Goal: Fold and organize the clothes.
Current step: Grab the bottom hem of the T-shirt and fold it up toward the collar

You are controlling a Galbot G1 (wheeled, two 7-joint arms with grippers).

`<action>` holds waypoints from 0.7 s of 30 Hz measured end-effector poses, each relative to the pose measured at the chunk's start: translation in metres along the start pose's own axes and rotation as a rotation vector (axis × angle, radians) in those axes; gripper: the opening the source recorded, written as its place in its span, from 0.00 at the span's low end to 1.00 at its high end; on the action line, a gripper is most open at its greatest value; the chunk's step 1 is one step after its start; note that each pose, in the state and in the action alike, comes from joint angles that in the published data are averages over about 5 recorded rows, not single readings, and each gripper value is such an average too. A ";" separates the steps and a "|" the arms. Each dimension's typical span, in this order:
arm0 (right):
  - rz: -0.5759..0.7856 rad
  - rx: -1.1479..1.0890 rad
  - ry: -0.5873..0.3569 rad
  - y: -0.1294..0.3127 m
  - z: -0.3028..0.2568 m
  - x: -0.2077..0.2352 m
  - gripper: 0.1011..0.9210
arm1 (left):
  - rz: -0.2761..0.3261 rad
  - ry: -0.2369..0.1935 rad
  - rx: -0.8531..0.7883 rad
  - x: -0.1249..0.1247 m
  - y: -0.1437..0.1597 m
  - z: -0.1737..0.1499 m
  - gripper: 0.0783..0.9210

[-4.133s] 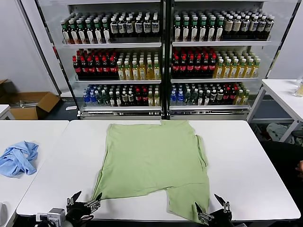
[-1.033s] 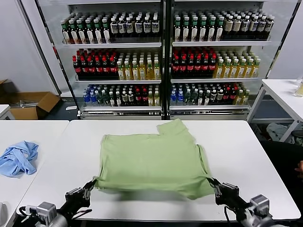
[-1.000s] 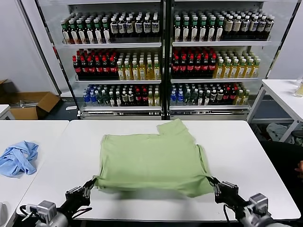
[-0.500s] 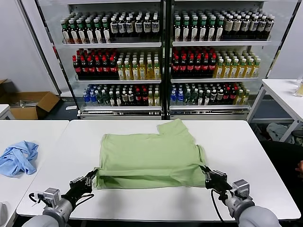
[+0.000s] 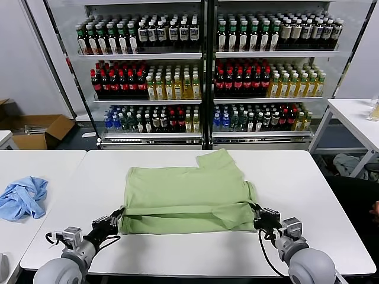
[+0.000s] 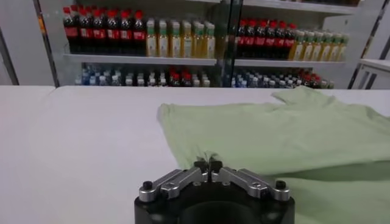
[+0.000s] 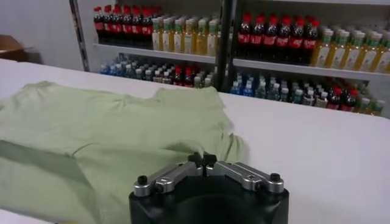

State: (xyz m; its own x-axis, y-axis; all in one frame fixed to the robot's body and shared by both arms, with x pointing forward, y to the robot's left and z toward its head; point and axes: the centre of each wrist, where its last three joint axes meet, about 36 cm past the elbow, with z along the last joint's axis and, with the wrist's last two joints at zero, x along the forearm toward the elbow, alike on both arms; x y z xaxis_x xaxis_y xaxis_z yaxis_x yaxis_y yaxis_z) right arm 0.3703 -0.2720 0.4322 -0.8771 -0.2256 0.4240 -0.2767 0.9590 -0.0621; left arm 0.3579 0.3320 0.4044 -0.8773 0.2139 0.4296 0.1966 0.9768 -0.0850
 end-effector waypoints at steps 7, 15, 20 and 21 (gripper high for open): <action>0.005 0.002 0.025 0.004 0.008 -0.010 0.09 | -0.004 0.010 -0.008 -0.017 0.004 0.006 0.08; 0.020 -0.001 0.031 0.005 0.010 -0.012 0.37 | -0.022 0.029 -0.041 -0.020 0.003 0.014 0.35; 0.026 -0.003 0.028 0.002 0.008 -0.003 0.55 | -0.028 0.010 -0.056 -0.015 0.006 0.013 0.53; 0.028 -0.004 0.027 0.001 0.008 0.000 0.58 | -0.029 0.004 -0.056 -0.013 0.006 0.013 0.56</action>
State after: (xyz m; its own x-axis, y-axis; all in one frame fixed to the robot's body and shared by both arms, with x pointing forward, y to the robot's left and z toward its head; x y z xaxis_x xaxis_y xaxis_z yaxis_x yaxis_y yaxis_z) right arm 0.3671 -0.2727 0.4253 -0.8736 -0.1944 0.4461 -0.2508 0.9655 -0.0706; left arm 0.3649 0.3353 0.3871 -0.8812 0.1851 0.4351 0.1950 0.9806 -0.0222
